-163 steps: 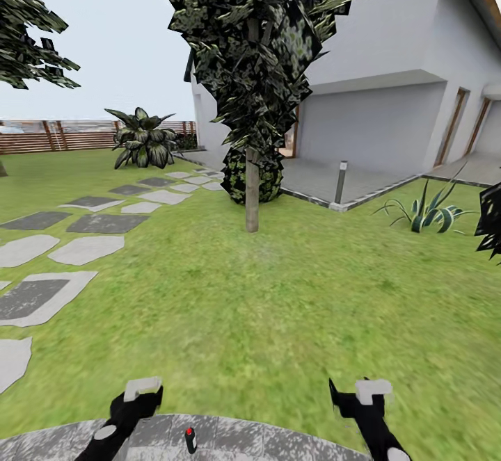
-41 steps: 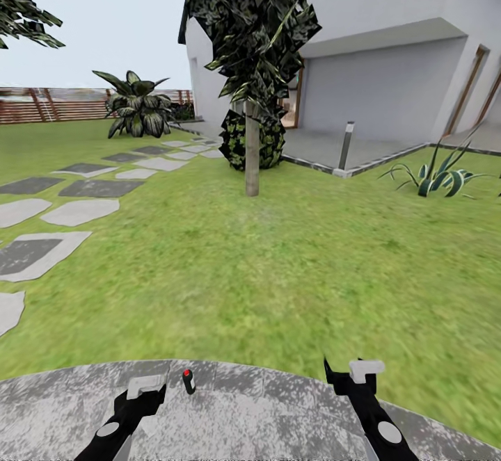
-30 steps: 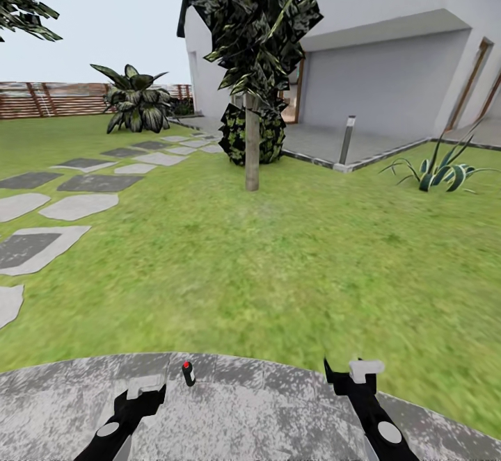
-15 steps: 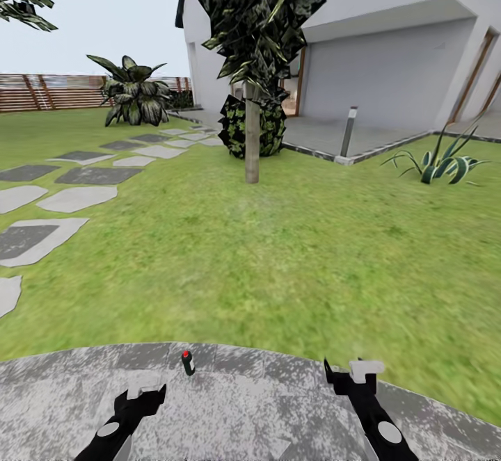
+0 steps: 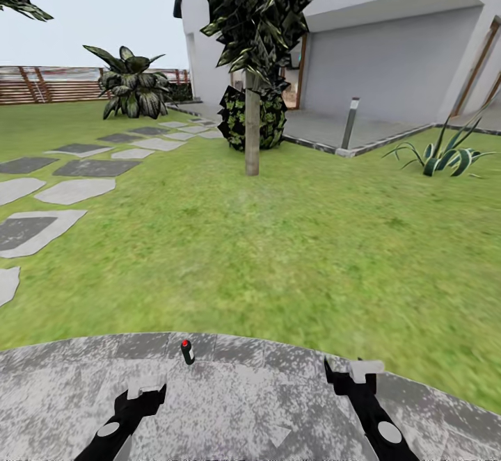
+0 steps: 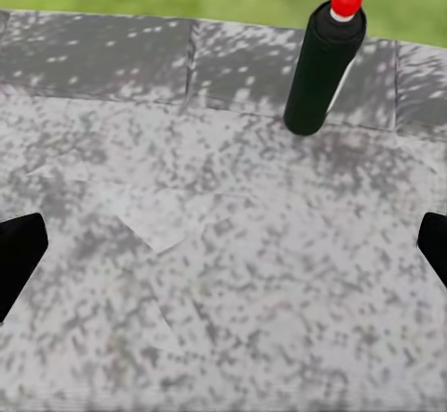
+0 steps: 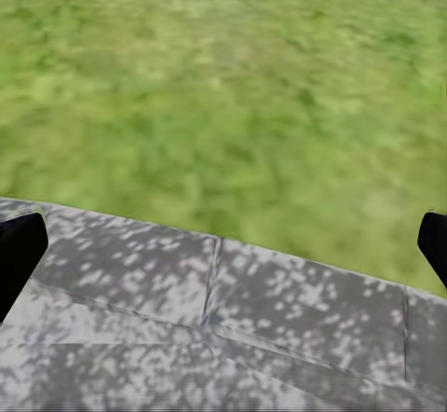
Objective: Pick up the pesticide atomizer in the garden and spray insectifuge to fully cover both potted plants in the garden.
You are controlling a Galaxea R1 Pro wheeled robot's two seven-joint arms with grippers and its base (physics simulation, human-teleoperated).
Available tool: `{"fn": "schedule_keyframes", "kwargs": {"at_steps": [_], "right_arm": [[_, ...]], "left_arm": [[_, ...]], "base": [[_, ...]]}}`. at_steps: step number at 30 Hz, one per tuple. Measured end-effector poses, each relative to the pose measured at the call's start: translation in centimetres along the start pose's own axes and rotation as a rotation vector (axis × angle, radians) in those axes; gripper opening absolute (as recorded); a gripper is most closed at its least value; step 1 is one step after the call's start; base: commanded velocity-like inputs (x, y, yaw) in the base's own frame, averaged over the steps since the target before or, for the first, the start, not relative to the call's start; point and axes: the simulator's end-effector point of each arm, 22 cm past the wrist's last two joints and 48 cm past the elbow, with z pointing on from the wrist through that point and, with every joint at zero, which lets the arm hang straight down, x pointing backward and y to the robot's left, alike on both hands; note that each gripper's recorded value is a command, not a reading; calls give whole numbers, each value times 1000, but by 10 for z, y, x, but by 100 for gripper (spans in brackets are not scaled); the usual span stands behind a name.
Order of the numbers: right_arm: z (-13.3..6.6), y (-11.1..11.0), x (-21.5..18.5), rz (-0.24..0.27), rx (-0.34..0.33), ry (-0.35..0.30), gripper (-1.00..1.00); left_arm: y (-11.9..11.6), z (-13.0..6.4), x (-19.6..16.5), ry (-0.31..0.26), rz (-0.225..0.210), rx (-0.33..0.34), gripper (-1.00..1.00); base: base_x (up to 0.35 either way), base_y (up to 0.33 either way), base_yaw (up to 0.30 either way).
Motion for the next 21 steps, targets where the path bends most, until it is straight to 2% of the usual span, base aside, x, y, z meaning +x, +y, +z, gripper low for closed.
{"fn": "schedule_keyframes", "kwargs": {"at_steps": [21], "right_arm": [[7, 4, 65, -4, -6, 115, 100]], "left_arm": [[2, 16, 62, 113, 12, -7, 100]], "base": [[0, 0, 0]]}}
